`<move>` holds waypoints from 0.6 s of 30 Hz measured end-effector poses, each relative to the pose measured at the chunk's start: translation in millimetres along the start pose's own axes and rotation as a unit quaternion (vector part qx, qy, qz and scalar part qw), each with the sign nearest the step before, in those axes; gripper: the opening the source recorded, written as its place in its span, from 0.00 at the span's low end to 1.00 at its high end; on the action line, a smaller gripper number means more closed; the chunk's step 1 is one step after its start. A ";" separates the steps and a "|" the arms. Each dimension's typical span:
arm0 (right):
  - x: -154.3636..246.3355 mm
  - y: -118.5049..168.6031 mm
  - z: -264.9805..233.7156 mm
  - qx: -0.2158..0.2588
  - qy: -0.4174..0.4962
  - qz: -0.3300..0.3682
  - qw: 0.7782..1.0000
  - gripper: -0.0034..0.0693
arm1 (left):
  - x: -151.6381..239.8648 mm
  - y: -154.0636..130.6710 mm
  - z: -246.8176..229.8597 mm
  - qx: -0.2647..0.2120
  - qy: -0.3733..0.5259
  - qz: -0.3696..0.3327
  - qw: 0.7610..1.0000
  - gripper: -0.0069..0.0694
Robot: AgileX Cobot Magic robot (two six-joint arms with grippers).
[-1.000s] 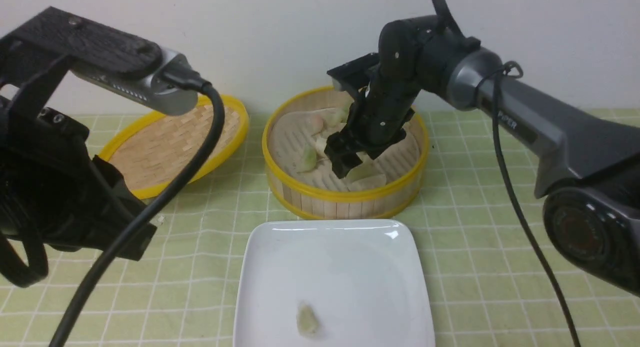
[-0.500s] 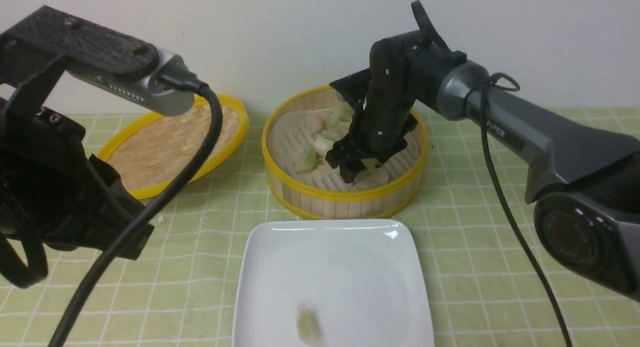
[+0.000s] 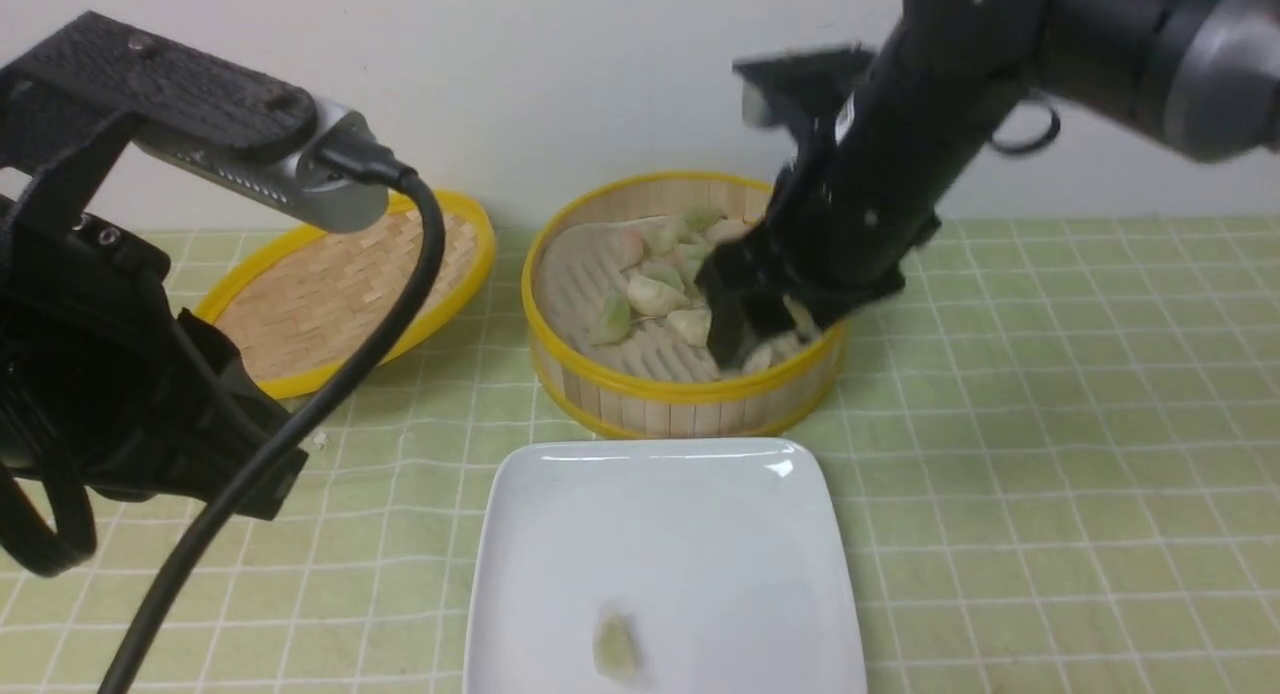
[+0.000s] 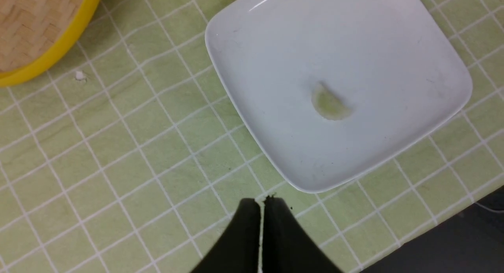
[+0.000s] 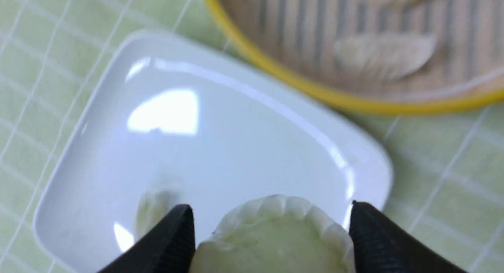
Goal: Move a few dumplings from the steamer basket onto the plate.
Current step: Use the right arm to grab a dumpling from inside the steamer, then use the right arm to put the dumpling into the plate
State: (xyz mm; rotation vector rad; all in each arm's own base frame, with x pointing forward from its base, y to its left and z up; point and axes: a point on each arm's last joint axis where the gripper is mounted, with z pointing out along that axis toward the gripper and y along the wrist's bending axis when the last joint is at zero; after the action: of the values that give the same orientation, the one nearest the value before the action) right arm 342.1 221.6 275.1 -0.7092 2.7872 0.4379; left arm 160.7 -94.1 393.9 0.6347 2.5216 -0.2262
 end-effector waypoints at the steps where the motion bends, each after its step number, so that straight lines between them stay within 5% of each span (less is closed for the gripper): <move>1: 10.9 4.7 18.6 -0.006 0.022 0.001 1.000 0.67 | 0.0 0.0 0.0 0.000 0.000 0.000 1.000 0.08; 9: 28.2 20.5 72.2 -0.014 0.055 -0.016 0.998 0.69 | 0.0 0.0 0.0 0.000 0.000 0.002 1.000 0.08; 14: 22.4 23.4 56.8 -0.008 0.063 -0.024 0.998 0.90 | 0.0 0.0 0.0 0.000 0.000 0.003 1.000 0.08; 18: 21.3 28.3 24.8 -0.002 0.045 -0.031 0.999 0.94 | 0.0 0.0 0.0 0.000 0.000 0.003 1.000 0.08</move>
State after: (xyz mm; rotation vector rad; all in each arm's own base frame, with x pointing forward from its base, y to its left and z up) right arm 313.5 244.6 252.3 -0.8333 2.8384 0.4084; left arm 160.7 -94.1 393.9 0.6433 2.5190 -0.2237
